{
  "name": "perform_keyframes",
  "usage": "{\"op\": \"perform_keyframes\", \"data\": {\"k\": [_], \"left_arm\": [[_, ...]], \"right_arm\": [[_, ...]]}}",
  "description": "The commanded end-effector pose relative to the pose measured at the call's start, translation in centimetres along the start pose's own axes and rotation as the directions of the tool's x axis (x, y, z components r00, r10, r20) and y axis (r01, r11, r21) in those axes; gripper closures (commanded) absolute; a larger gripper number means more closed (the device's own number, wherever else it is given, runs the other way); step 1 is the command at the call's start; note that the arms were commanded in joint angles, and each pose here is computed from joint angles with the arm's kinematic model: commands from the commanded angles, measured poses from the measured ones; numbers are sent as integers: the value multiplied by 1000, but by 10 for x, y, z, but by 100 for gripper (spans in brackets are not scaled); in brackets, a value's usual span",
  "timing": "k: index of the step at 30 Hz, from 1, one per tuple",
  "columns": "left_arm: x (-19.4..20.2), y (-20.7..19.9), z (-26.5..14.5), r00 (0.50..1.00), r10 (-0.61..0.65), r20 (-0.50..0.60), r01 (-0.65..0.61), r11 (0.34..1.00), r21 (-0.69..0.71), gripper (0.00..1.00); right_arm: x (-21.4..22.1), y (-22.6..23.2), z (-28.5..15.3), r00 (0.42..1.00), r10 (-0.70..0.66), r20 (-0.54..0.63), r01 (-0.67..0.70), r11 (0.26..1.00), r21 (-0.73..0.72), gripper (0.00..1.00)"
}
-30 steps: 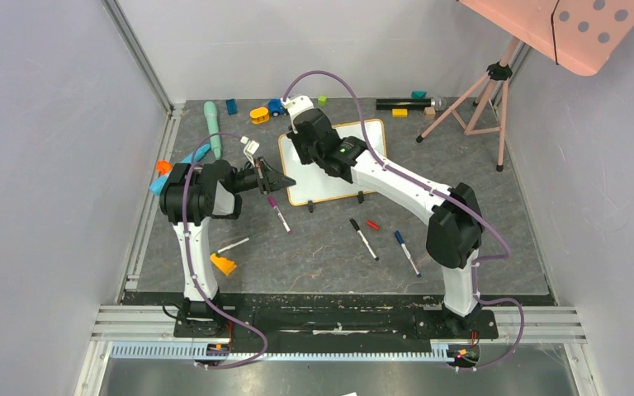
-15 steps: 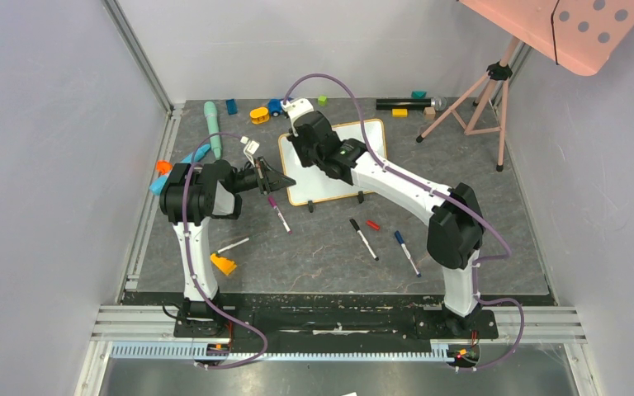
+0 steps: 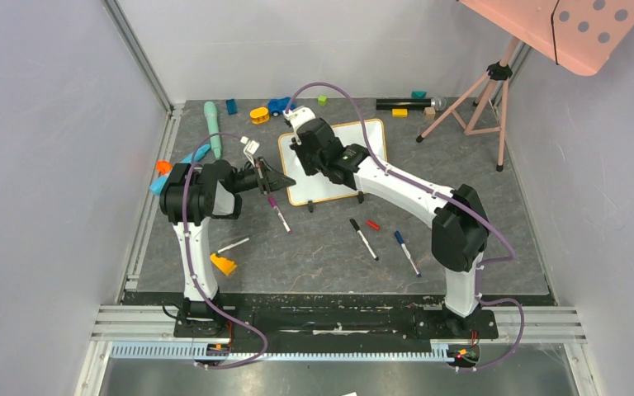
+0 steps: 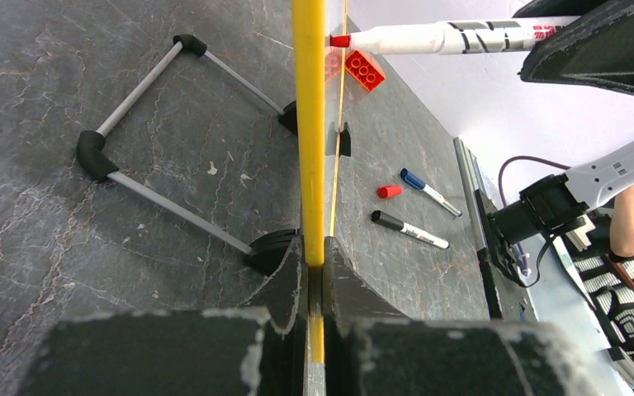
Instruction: Write a sentence on the whiteboard
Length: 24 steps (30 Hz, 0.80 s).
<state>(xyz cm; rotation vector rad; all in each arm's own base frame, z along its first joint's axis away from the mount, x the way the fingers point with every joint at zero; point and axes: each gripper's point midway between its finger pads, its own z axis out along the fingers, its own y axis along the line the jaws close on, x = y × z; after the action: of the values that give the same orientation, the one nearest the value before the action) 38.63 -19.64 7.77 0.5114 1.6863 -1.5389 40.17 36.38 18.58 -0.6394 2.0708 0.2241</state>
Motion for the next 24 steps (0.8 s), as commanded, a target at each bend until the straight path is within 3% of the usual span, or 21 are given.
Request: {"op": "perform_keyframes", "data": {"k": [1,24], "left_arm": [[15,-13,3,994,91,-56,-86,992,87,98],[15,-13,4,994,88,-59,-82,993,89,98]], "right_arm": [[8,-7,-1,1000,-3,-23,4,1000,11,100],[-36,7,-3,998,5,68,-1,998,-60,100]]}}
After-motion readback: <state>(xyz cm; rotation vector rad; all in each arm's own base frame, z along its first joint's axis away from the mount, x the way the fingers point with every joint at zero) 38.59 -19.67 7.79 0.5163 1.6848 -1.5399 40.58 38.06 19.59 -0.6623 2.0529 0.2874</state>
